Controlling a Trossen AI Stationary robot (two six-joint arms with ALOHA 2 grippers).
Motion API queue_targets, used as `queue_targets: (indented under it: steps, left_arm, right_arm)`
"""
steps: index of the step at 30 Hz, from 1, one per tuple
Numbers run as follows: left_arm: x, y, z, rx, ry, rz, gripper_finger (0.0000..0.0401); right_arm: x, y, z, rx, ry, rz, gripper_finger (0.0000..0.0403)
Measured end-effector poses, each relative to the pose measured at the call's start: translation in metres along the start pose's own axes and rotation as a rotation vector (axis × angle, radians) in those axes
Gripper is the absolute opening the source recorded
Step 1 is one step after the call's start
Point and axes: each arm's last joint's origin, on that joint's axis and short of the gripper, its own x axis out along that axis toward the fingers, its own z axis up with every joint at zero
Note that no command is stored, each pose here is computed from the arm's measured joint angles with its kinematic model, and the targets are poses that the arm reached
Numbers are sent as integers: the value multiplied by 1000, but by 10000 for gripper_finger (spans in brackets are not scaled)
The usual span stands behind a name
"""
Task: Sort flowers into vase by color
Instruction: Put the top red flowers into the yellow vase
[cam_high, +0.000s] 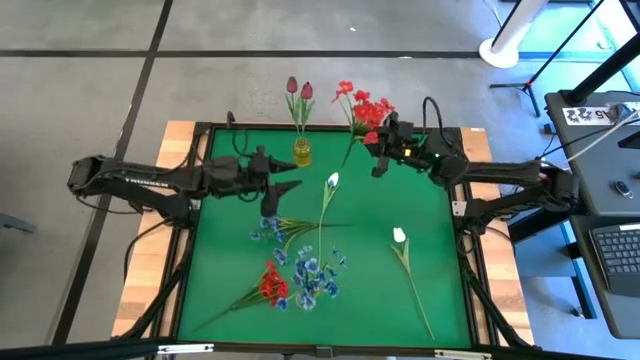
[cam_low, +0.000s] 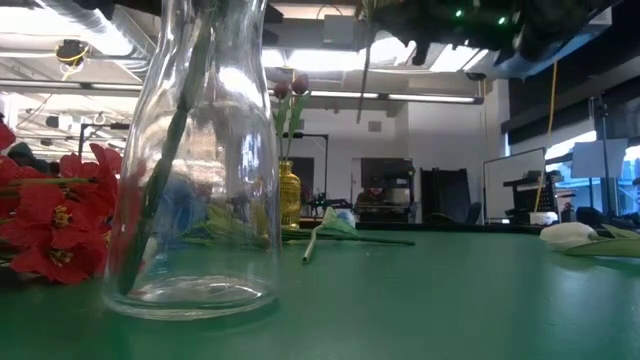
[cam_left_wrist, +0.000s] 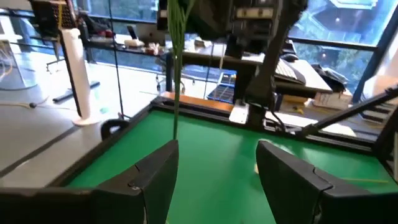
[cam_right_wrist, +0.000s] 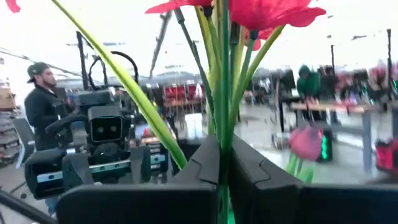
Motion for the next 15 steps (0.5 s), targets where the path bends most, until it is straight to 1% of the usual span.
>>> queue_targets:
  steps: [4, 7, 15]
  left_arm:
    - [-13, 7, 12, 1, -58, -8, 212]
    - [-23, 9, 19, -4, -85, -6, 212]
    - [-26, 10, 20, 13, -84, -2, 212]
  right_arm:
    - [8, -19, -13, -31, -46, 34, 10]
    - [20, -33, -21, -42, -18, 72, 5]
    - [65, -54, -27, -71, -10, 207, 5]
